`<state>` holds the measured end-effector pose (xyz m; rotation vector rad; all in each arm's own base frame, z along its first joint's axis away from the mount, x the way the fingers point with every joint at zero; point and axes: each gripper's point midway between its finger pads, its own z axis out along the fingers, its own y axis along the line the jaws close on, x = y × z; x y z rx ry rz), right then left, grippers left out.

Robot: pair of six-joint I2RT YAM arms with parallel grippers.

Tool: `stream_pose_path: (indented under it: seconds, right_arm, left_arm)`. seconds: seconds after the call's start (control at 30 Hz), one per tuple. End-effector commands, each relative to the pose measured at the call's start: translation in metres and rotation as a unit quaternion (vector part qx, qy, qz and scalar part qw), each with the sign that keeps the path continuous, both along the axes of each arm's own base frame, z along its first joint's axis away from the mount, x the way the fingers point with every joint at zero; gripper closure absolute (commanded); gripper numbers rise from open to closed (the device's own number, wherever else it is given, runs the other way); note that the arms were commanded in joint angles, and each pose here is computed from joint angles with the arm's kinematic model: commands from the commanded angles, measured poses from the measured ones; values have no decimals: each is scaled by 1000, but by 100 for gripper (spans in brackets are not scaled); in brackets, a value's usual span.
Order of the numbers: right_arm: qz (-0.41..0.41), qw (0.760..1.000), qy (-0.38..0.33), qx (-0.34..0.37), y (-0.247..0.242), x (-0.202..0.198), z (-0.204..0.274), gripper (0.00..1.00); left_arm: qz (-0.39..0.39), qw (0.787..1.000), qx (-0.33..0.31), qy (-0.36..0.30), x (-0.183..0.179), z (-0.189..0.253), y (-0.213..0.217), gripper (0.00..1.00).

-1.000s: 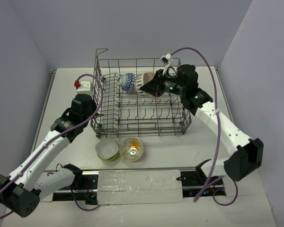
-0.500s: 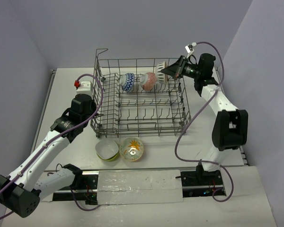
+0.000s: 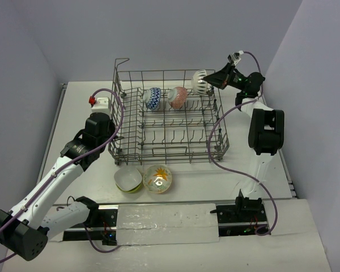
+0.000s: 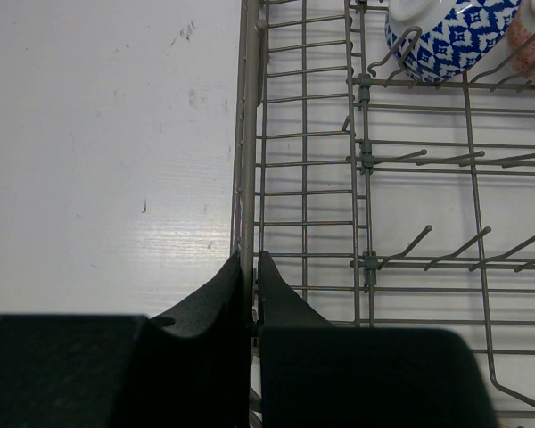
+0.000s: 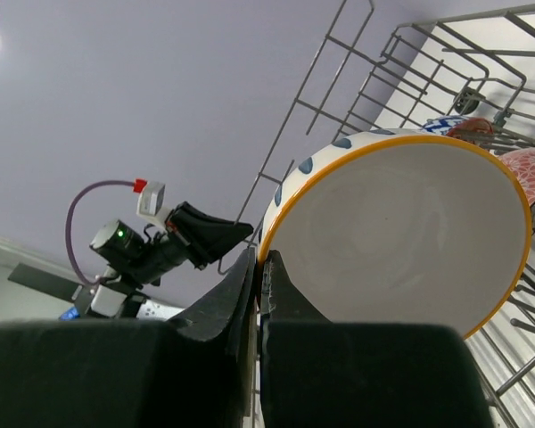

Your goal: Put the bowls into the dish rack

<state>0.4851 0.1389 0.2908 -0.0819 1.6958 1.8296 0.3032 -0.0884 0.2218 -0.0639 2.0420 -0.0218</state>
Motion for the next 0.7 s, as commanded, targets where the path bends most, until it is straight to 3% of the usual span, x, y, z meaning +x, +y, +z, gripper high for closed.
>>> stream_pose_path:
  seconds: [0.0,0.67]
  right_arm:
    - [9,994,-108,-10,-4,-15,36,100]
    - [-28,998,-52,-21,-17,23,-26,100]
  left_arm:
    - [6,1000,26,8,-3,-4,11,100]
    - [8,999,26,18,0,-9,12,100]
